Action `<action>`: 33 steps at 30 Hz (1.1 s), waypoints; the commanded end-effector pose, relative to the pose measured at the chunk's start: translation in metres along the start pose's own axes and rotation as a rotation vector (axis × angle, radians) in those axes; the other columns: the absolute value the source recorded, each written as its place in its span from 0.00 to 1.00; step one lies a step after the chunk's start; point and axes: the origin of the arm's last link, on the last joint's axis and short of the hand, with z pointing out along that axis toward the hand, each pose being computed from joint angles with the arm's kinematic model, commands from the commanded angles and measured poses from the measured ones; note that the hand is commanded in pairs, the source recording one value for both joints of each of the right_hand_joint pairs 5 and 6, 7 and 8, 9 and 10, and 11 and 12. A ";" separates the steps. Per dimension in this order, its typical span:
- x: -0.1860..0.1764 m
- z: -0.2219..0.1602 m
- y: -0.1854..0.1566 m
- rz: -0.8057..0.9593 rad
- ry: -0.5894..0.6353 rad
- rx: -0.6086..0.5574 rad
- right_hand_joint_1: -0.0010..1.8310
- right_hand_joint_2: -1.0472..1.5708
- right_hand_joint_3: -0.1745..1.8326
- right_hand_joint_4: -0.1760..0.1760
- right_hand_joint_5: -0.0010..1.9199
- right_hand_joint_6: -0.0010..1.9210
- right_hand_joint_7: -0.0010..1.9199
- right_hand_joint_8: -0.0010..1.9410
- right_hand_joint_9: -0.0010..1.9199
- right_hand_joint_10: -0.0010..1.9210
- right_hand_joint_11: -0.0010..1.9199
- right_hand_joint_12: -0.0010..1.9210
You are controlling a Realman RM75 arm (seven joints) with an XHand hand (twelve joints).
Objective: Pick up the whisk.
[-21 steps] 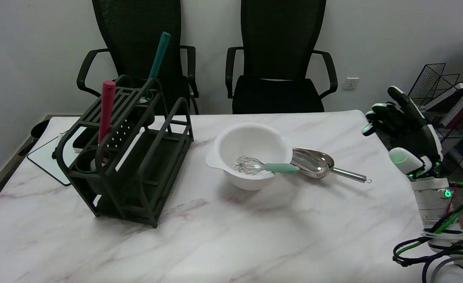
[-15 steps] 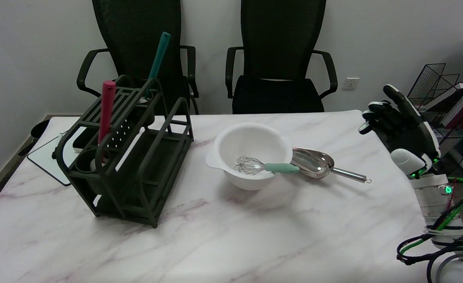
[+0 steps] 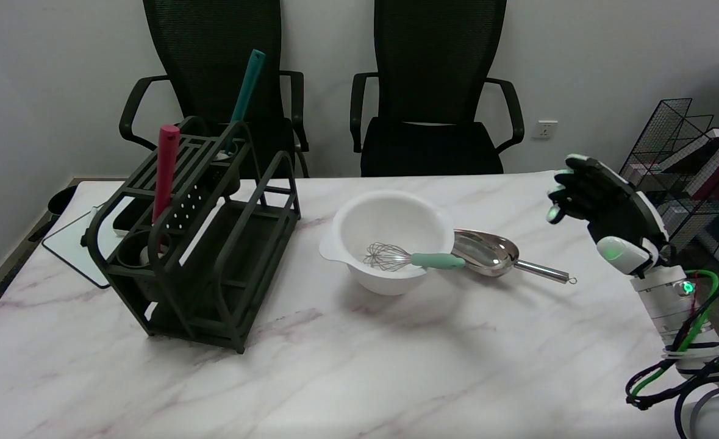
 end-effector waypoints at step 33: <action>-0.171 -0.045 0.037 -0.212 0.339 -0.110 0.60 0.47 0.60 0.50 0.35 0.35 0.46 0.45 0.40 0.40 0.44 0.44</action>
